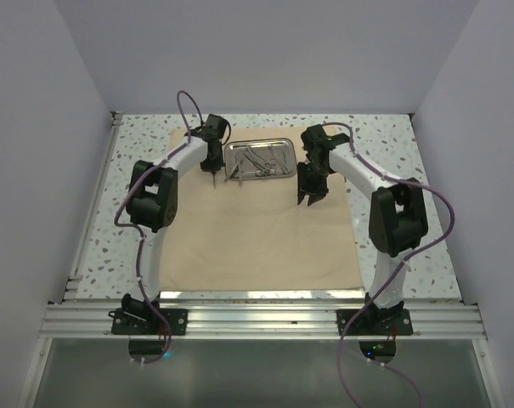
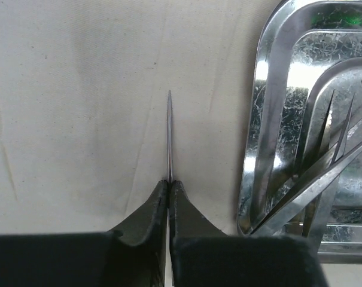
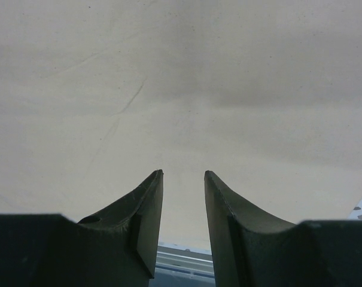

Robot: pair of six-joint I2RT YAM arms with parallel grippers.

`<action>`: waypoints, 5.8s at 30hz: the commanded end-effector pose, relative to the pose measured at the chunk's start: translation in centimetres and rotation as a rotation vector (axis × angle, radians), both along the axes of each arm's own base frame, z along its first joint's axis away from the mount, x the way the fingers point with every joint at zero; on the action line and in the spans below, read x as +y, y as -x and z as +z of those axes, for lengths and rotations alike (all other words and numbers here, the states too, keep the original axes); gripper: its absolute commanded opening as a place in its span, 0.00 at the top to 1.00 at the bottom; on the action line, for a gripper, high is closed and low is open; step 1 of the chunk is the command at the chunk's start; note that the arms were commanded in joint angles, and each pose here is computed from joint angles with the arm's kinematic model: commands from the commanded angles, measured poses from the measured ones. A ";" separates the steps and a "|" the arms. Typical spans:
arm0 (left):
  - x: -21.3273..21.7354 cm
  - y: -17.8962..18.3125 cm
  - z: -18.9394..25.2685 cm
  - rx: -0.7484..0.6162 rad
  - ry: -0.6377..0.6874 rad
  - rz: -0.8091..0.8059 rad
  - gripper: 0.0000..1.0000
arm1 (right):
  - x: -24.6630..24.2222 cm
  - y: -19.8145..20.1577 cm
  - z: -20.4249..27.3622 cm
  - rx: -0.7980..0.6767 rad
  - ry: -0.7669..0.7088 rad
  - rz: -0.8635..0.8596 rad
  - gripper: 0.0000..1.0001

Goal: Open and lay out the surgical kit
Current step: Pick up the medical item from the surgical kit, then place the medical item in the surgical kit, then pick up the medical item from the container, then place the medical item in the surgical kit.

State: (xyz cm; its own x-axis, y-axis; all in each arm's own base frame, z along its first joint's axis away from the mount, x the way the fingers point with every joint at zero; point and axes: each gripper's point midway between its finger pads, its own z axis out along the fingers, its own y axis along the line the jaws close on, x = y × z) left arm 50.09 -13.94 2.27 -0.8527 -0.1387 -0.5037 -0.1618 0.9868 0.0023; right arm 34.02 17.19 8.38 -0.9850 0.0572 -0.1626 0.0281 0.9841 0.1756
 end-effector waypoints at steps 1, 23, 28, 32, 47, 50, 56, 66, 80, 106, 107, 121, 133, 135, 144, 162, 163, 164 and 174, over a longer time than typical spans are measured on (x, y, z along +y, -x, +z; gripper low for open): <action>-0.1 0.1 0.4 0.003 0.022 -0.014 1.00 | 0.2 -0.9 0.8 -0.012 -0.001 -0.001 0.62; -2.9 21.7 8.4 0.043 0.148 -0.146 1.00 | 0.7 -0.3 0.4 -0.025 -0.052 -0.007 0.02; -1.0 27.4 4.3 0.103 0.170 -0.093 1.00 | 0.0 1.0 0.3 -0.026 -0.034 0.005 0.02; -1.0 28.3 2.7 0.080 0.205 -0.081 1.00 | -0.3 2.0 0.1 -0.025 -0.047 0.006 0.01; -2.6 18.3 15.1 -0.189 0.119 -0.145 0.11 | -1.5 2.6 0.3 -0.024 0.011 0.004 0.01; -3.0 13.1 16.2 -0.229 0.080 -0.186 0.20 | -1.4 2.3 0.4 -0.026 0.012 -0.003 0.02; -4.3 3.3 11.3 -0.188 0.010 -0.245 0.45 | -1.6 0.9 1.3 -0.042 0.044 -0.008 0.02; -7.1 -3.1 7.2 -0.183 0.031 -0.330 0.57 | -2.8 -1.1 0.6 0.008 0.057 -0.027 0.02; -7.6 -3.8 5.1 -0.153 0.033 -0.369 0.57 | -4.0 -2.1 -1.8 0.093 0.019 -0.090 0.02; -7.1 -0.6 2.6 -0.058 0.064 -0.379 0.62 | -5.0 -2.1 -2.8 0.121 0.022 -0.115 0.02; -7.1 -0.6 2.3 -0.053 0.061 -0.379 0.62 | -5.0 -2.1 -2.8 0.118 0.022 -0.115 0.02; -6.8 -0.3 -4.1 0.078 0.038 -0.362 0.72 | -5.2 -2.3 -2.7 0.114 0.022 -0.119 0.01; -7.4 -2.5 3.1 -0.057 0.067 -0.348 1.00 | -4.9 -2.4 -2.5 0.109 0.004 -0.120 0.02; -7.6 -3.0 6.7 -0.115 0.084 -0.340 1.00 | -4.9 -2.5 -2.3 0.103 0.004 -0.122 0.02; -5.2 4.8 10.2 -0.096 0.090 -0.297 1.00 | -3.3 -5.9 1.0 0.009 -0.073 -0.139 0.02; -2.1 27.3 0.5 0.132 0.195 -0.165 0.97 | -2.3 -3.3 2.2 -0.034 -0.125 -0.139 0.02; -2.1 27.4 0.6 0.134 0.199 -0.167 0.86 | -2.6 -2.6 1.7 -0.019 -0.117 -0.141 0.02; -2.2 27.3 1.0 0.132 0.200 -0.167 0.58 | -2.7 -2.5 2.0 -0.033 -0.114 -0.136 0.02; -5.4 17.4 10.5 -0.127 0.145 -0.249 0.34 | -3.9 -0.4 1.7 -0.032 -0.072 -0.136 0.01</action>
State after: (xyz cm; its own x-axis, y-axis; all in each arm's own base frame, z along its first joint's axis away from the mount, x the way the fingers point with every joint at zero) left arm 27.08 -17.76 8.93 -0.8850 -0.0424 -0.4636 0.0444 0.9836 -0.1747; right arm 34.31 13.55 8.59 -0.9716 0.2020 -0.1232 0.1678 0.9553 0.2432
